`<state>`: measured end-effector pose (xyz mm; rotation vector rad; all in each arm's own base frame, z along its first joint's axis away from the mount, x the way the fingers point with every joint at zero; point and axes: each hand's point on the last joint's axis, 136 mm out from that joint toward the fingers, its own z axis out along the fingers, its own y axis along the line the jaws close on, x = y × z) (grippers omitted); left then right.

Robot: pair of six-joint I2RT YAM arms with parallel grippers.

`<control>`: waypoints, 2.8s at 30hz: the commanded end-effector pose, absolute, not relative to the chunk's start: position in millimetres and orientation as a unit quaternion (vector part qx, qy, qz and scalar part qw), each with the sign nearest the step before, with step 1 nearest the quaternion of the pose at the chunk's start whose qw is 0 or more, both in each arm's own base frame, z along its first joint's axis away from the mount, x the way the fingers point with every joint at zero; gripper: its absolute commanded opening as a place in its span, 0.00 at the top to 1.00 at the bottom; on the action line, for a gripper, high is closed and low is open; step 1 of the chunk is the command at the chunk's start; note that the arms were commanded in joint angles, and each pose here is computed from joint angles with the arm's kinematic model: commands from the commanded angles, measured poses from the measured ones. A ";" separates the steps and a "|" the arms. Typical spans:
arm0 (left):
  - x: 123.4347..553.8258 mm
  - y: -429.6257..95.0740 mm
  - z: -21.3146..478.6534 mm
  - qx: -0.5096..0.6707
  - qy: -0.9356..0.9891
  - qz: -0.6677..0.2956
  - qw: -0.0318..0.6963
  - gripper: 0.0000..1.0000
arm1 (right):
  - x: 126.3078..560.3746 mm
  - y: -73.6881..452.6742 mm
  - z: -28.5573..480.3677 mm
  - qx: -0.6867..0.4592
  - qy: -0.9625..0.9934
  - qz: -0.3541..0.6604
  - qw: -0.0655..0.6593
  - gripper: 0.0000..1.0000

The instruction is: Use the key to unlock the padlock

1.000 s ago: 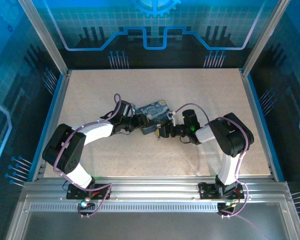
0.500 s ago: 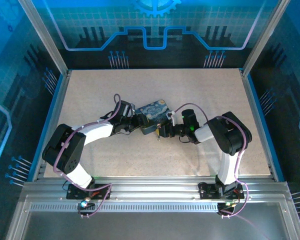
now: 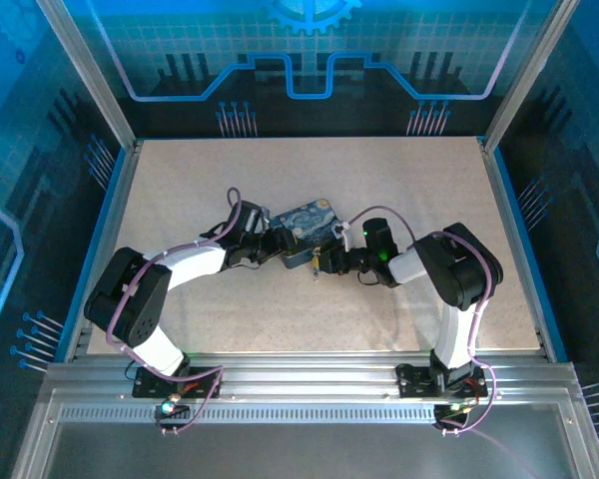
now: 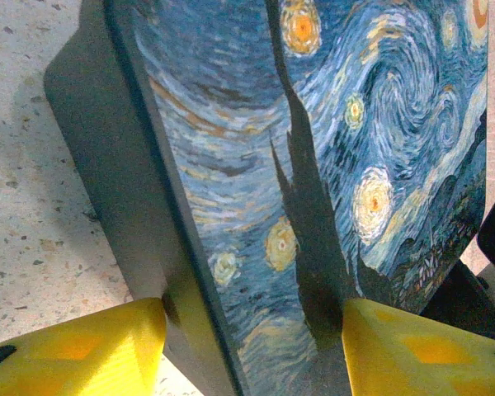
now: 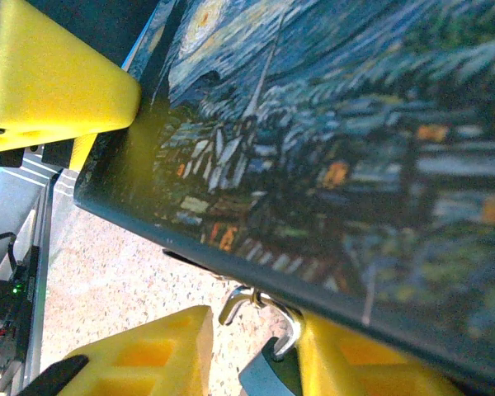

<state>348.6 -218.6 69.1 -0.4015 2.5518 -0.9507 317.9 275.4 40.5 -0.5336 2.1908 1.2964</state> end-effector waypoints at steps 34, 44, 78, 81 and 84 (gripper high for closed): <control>298.7 -213.7 36.4 -0.154 0.932 -0.298 0.140 0.41 | 325.1 249.0 49.2 -0.118 0.814 0.492 0.284 0.96; 292.1 -215.4 30.1 -0.155 0.933 -0.295 0.132 0.41 | 331.2 249.0 61.1 -0.090 0.809 0.505 0.287 0.96; 294.2 -217.0 40.5 -0.148 0.929 -0.306 0.146 0.32 | 343.7 230.3 67.4 -0.015 0.823 0.476 0.309 0.97; 301.0 -216.2 52.4 -0.140 0.927 -0.310 0.159 0.30 | 341.5 226.0 68.2 -0.018 0.828 0.467 0.311 0.97; 309.3 -211.3 66.6 -0.134 0.924 -0.309 0.180 0.29 | 338.4 221.3 69.3 -0.020 0.833 0.456 0.312 0.97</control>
